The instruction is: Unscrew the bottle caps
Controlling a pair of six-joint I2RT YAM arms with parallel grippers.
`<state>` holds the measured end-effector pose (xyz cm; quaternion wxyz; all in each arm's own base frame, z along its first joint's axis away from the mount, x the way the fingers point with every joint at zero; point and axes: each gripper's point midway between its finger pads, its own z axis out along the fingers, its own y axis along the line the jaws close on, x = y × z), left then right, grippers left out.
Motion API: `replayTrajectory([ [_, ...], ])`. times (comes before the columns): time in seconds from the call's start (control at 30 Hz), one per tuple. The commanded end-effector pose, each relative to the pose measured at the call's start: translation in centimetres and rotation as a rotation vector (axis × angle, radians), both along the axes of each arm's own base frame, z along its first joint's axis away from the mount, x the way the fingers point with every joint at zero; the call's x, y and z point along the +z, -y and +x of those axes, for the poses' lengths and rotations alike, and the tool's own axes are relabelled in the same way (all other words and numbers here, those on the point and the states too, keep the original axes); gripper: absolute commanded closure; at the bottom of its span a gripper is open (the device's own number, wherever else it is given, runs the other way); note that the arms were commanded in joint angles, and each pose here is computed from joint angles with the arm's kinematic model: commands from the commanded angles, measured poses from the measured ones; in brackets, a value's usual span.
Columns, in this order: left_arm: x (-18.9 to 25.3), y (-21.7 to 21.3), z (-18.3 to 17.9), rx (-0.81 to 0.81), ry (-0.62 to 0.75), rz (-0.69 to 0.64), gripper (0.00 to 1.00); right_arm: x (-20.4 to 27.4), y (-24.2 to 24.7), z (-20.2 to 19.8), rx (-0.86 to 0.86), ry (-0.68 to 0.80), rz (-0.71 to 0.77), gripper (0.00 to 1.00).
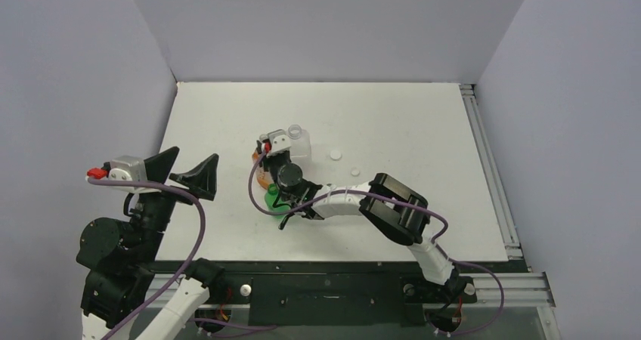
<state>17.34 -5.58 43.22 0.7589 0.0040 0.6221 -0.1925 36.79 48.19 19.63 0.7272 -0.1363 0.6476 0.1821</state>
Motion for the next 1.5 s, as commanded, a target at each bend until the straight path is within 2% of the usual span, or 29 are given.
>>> replayTrajectory([
  [0.0,1.2,0.4,0.1,-0.020,0.041,-0.020,0.03,2.4,1.1,-1.1,-0.005,0.020,0.124,0.86],
  [0.07,0.9,0.4,0.1,-0.020,0.035,-0.012,0.03,1.8,1.4,-1.5,-0.004,0.011,0.111,0.80],
  [0.1,0.8,0.5,0.2,-0.022,0.028,-0.007,0.03,1.2,1.6,-1.8,-0.001,0.003,0.097,0.68],
  [0.13,0.4,0.5,0.3,-0.021,0.013,-0.001,0.03,1.1,1.7,-1.9,0.001,0.001,0.091,0.64],
  [0.2,-0.2,0.6,0.5,-0.020,-0.015,0.010,0.03,0.8,1.5,-2.3,0.021,-0.008,0.066,0.48],
  [0.27,-0.8,0.6,0.9,-0.011,-0.040,0.019,0.03,0.7,1.3,-2.6,0.048,-0.013,0.043,0.38],
  [0.4,-0.8,0.3,1.0,0.009,-0.054,0.025,0.03,1.0,1.6,-3.2,0.077,-0.023,0.028,0.28],
  [0.53,-0.7,0.4,1.0,0.003,-0.054,0.028,0.03,2.0,1.8,-3.7,0.097,-0.027,0.024,0.26],
  [0.77,-0.7,0.5,1.8,0.017,-0.073,0.041,0.03,8.1,2.7,-4.1,0.117,0.016,0.056,0.23],
  [0.97,-3.3,1.4,4.2,0.027,-0.231,0.100,0.03,14.1,5.3,-4.1,0.188,-0.019,0.164,0.19],
  [1.07,-3.9,1.7,5.5,0.040,-0.260,0.136,0.03,15.2,7.4,-4.4,0.184,-0.050,0.152,0.18],
  [1.13,-3.7,1.6,6.4,0.062,-0.247,0.160,0.03,17.2,10.1,-4.8,0.163,-0.056,0.178,0.18],
  [1.17,-3.9,1.6,7.0,0.072,-0.254,0.183,0.03,16.3,11.6,-4.0,0.127,-0.087,0.156,0.18],
  [1.2,-3.8,1.3,7.4,0.097,-0.251,0.186,0.03,17.6,13.3,-4.2,0.109,-0.092,0.197,0.17],
  [1.3,-4.5,0.8,9.1,0.133,-0.265,0.221,0.03,16.5,19.7,-2.3,-0.028,-0.145,0.201,0.17],
  [1.33,-4.8,0.4,9.7,0.148,-0.266,0.219,0.03,17.7,21.8,-2.5,-0.057,-0.135,0.237,0.17],
  [1.47,-6.5,-1.8,12.7,0.172,-0.326,0.194,0.03,16.6,30.4,-1.3,-0.253,-0.171,0.245,0.16],
])
